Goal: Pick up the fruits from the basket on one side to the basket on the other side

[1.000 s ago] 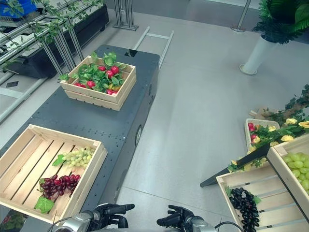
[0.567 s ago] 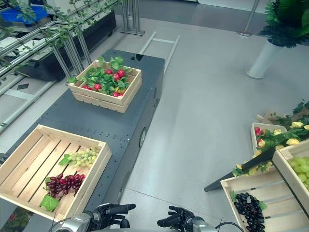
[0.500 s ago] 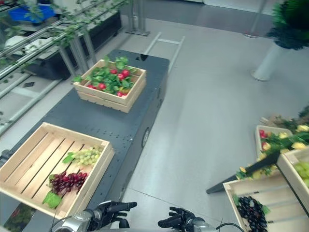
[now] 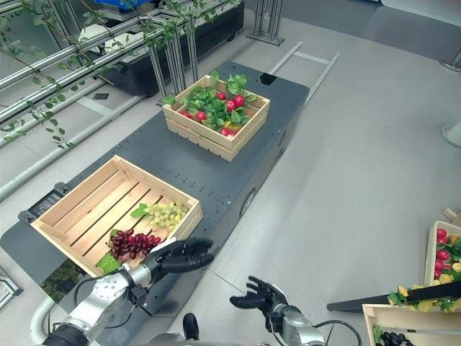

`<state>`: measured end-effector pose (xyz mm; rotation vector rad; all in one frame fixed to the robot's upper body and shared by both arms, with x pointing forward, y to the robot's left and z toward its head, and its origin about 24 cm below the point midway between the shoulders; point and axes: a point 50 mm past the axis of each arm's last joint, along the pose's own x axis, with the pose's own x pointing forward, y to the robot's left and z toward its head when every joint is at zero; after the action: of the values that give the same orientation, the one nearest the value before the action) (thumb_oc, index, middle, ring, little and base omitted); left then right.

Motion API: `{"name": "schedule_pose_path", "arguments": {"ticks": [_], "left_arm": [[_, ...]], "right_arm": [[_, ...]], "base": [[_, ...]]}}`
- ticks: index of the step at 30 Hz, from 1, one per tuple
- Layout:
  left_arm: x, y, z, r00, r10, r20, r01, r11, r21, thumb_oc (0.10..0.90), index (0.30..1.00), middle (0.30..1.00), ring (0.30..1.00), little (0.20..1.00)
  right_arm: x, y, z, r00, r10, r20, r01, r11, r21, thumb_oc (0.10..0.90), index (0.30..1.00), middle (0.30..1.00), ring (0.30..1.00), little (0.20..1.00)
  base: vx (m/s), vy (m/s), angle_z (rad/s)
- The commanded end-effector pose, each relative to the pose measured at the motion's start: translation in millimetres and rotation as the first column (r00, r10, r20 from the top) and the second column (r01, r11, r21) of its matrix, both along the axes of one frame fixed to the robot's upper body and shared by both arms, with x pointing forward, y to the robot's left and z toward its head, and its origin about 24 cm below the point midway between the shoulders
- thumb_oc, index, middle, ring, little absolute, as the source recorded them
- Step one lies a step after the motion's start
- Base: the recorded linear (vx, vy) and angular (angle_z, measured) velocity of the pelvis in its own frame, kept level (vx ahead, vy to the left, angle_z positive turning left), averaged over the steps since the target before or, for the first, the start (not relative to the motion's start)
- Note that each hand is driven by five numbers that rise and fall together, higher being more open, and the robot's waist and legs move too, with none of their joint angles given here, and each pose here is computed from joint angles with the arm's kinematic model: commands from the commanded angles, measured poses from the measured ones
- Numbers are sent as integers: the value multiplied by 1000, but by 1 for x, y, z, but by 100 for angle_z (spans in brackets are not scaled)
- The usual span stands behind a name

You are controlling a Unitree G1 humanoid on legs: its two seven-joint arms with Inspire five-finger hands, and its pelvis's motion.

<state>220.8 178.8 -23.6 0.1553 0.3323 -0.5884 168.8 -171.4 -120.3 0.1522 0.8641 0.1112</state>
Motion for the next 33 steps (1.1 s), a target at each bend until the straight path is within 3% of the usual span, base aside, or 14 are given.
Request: {"name": "schedule_pose_path", "arguments": {"ticks": [1, 4, 10, 16, 20, 25, 33], "left_arm": [[23, -7, 57, 934, 98, 345, -54, 989, -134, 800, 900, 900, 900, 900], [21, 6, 76, 862, 222, 455, -150, 970, -190, 800, 900, 900, 900, 900], [19, 31, 91, 730, 462, 503, -362, 886, -289, 800, 900, 900, 900, 900], [11, 37, 93, 646, 546, 533, -445, 837, -317, 800, 900, 900, 900, 900], [13, 32, 107, 591, 500, 633, -421, 861, -287, 800, 900, 900, 900, 900], [22, 31, 120, 559, 484, 674, -418, 866, -275, 800, 900, 900, 900, 900], [23, 24, 122, 577, 483, 659, -411, 869, -277, 800, 900, 900, 900, 900]], "right_arm": [[35, -15, 40, 938, -164, 306, 167, 986, 15, 800, 900, 900, 900, 900], [56, -15, 79, 820, -259, 511, 236, 965, 111, 800, 900, 900, 900, 900], [68, -10, 122, 677, -203, 707, 145, 979, 142, 800, 900, 900, 900, 900], [76, -8, 151, 553, -253, 794, 140, 968, 210, 800, 900, 900, 900, 900], [77, -6, 169, 478, -278, 833, 130, 961, 246, 800, 900, 900, 900, 900], [70, -5, 170, 478, -263, 838, 84, 964, 254, 800, 900, 900, 900, 900], [71, 4, 172, 478, -281, 832, 61, 956, 288, 800, 900, 900, 900, 900]], "base": [[43, 74, 14], [55, 109, 23], [66, 97, 24], [93, 125, 32], [80, 130, 48], [51, -10, 67], [100, -303, 44]]}}
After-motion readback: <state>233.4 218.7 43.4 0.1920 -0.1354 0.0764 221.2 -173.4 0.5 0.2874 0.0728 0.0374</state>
